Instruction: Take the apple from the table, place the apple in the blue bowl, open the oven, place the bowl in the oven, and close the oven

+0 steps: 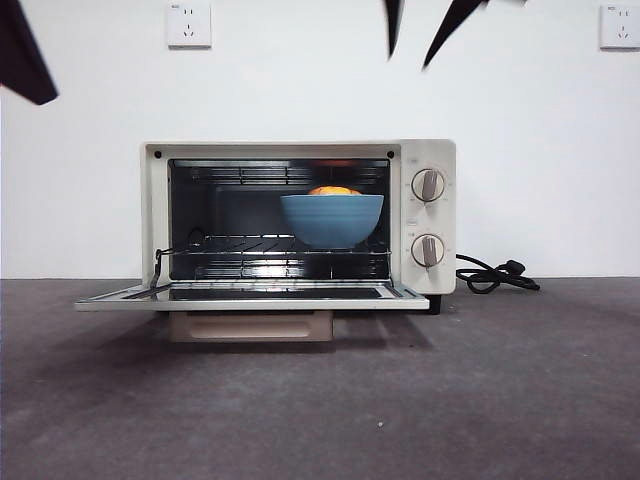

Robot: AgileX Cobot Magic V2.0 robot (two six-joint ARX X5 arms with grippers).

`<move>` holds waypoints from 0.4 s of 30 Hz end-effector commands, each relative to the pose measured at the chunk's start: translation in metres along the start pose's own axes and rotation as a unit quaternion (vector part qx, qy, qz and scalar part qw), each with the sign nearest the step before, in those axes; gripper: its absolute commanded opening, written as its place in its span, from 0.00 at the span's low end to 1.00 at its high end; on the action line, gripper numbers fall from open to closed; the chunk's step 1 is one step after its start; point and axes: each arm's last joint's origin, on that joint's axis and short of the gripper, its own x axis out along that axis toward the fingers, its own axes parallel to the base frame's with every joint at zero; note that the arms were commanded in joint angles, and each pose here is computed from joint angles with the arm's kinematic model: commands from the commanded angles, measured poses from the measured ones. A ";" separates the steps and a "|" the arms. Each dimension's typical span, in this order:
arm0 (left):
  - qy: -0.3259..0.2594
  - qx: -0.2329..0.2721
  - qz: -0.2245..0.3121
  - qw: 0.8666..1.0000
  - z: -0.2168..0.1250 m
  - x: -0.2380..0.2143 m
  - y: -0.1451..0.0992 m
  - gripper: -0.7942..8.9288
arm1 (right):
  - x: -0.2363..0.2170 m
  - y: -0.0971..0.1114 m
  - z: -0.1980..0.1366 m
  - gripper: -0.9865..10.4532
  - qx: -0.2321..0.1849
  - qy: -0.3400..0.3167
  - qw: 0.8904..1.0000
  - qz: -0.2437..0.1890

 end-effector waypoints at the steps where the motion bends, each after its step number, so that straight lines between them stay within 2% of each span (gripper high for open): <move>1: -0.007 -0.031 0.009 0.999 0.002 0.004 0.006 0.08 | -0.023 -0.004 -0.003 0.25 -0.082 -0.007 0.997 -0.004; 5: -0.005 -0.062 0.017 0.998 0.003 0.008 0.015 0.08 | -0.059 -0.011 -0.011 0.25 -0.150 -0.017 0.989 0.003; 8: 0.005 -0.081 0.023 0.996 0.004 0.012 0.021 0.08 | -0.083 -0.017 -0.019 0.25 -0.215 -0.014 0.977 0.005; 10: 0.009 -0.091 0.027 0.995 0.004 0.015 0.025 0.08 | -0.095 -0.021 -0.025 0.24 -0.239 -0.008 0.971 0.005; 12: 0.014 -0.111 0.031 0.993 0.005 0.018 0.029 0.08 | -0.106 -0.021 -0.031 0.14 -0.259 -0.008 0.966 0.016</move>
